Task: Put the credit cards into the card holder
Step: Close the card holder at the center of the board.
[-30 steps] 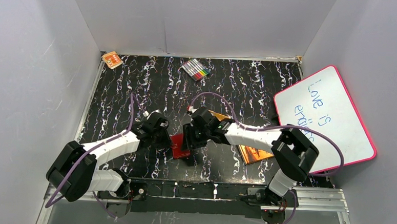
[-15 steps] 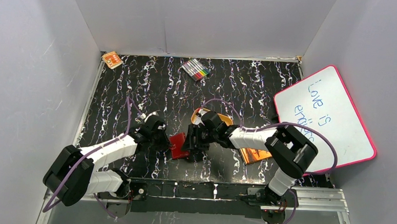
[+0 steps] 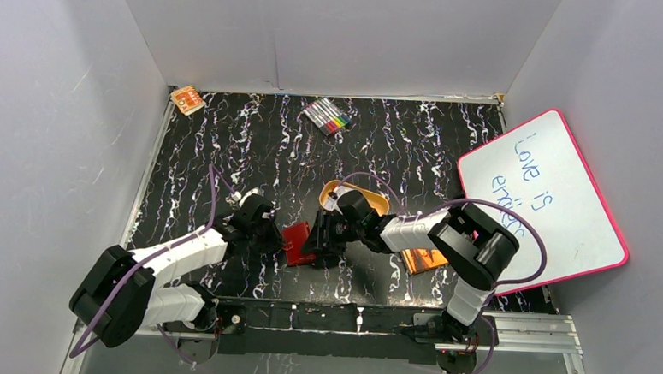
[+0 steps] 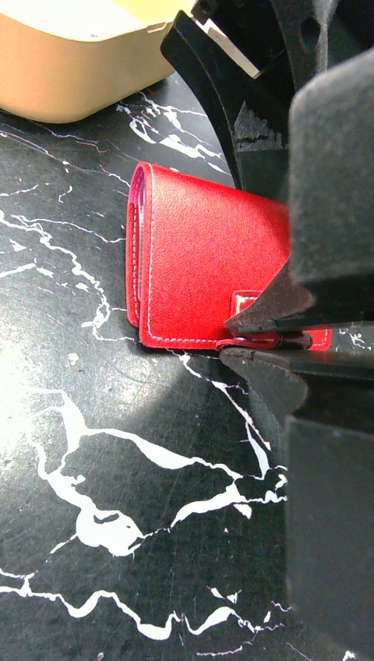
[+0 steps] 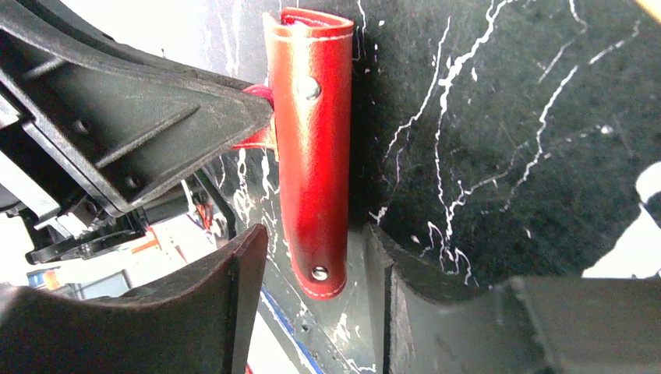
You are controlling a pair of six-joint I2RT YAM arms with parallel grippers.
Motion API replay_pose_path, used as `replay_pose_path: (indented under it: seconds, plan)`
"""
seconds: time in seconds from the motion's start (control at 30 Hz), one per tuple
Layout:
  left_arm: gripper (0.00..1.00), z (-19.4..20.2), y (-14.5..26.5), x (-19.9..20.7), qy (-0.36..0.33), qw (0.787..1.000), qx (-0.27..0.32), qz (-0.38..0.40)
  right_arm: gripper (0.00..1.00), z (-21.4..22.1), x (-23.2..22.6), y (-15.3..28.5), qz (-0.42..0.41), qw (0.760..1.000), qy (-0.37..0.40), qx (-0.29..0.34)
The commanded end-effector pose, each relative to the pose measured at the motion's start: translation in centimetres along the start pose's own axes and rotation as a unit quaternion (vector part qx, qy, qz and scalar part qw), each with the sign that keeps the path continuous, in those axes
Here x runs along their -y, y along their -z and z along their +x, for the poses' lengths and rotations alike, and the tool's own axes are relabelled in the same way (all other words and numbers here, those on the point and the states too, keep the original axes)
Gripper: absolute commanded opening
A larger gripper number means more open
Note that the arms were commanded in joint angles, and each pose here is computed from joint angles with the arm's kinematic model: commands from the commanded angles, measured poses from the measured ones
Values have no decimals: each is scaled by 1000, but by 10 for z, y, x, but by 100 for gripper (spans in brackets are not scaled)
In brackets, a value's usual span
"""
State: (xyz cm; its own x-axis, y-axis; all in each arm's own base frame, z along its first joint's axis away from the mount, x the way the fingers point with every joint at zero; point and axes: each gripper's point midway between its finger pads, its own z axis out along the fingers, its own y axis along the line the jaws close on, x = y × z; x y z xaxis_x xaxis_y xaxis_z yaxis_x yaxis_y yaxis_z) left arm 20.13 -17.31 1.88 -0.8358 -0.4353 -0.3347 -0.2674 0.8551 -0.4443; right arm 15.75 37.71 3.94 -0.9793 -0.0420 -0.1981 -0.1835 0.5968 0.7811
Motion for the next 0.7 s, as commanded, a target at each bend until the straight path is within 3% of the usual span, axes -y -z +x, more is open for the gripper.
replay_pose_path:
  seconds: [0.0, 0.5, 0.67]
  plan:
    - [0, 31, -1, -68, -19, 992, -40, -116, 55, 4, -2, -8, -20, 1000, -8, -5]
    - [0, 36, -1, -70, -7, 993, -45, -111, 39, 10, -14, -24, -37, 999, -2, -24]
    - [0, 31, 5, -61, -6, 995, -38, -97, 16, 11, -23, -26, -48, 998, 20, -26]
